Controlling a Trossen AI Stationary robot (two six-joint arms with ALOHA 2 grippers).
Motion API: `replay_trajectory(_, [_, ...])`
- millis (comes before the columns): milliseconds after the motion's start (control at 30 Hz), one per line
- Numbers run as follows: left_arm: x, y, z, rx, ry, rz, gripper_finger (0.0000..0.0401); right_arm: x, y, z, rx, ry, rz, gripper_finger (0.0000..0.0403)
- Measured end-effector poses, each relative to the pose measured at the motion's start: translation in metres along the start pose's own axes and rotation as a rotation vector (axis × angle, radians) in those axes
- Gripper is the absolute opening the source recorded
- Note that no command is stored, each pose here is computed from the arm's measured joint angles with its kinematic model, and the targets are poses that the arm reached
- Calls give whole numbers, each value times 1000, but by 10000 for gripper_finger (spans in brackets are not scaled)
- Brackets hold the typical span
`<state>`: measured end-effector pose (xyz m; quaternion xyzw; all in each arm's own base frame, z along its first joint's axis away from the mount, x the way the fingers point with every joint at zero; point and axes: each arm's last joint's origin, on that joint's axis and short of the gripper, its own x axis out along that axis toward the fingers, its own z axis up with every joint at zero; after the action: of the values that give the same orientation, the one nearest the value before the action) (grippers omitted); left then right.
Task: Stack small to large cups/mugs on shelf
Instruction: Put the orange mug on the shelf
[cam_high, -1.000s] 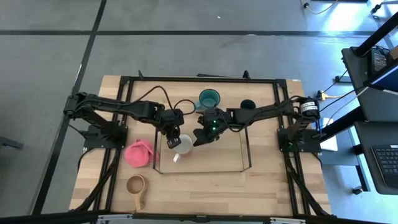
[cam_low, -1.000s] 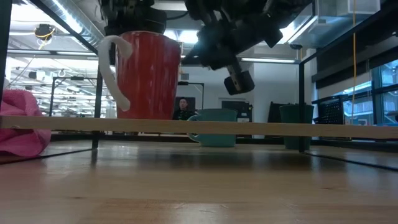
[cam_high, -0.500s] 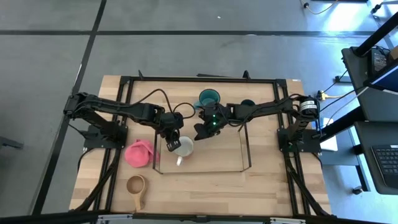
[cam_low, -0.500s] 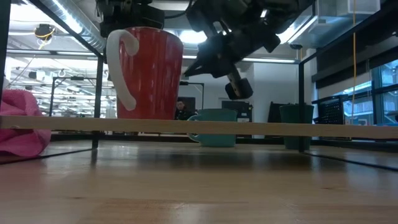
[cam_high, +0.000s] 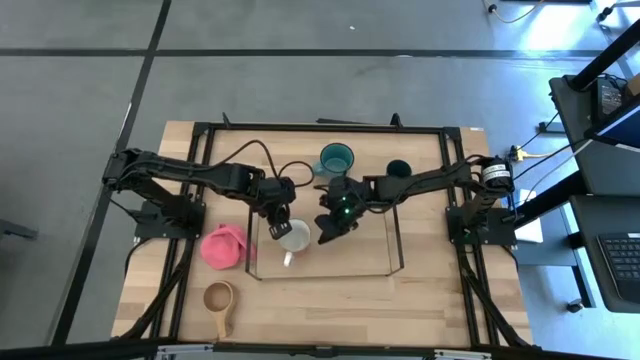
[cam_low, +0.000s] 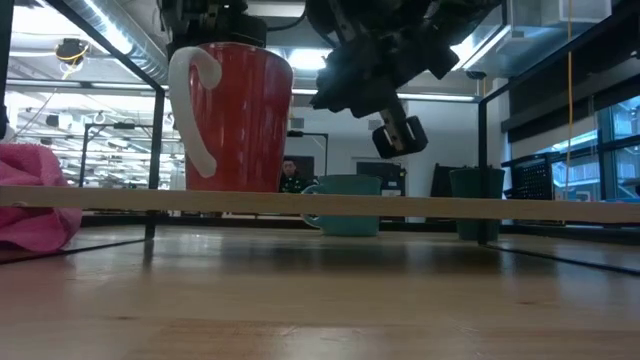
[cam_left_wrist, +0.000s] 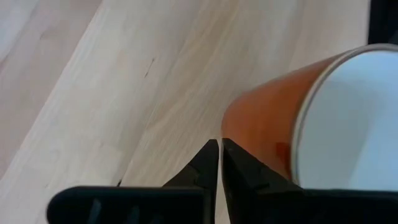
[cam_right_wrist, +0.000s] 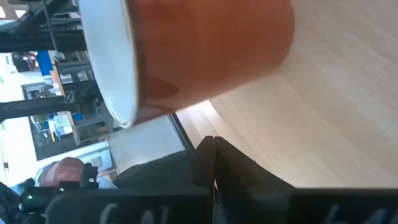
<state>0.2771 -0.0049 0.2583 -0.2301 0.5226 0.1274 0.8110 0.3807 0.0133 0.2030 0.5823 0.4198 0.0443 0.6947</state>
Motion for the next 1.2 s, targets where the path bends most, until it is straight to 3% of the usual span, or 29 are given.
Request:
replay_trajectory(400, [0, -3, 8, 43, -67, -66, 14, 3, 12, -2, -11, -41, 77, 10])
replay_trajectory(1200, [0, -7, 5, 66, -43, -92, 14, 4, 14, -1, -3, -101, 78, 10])
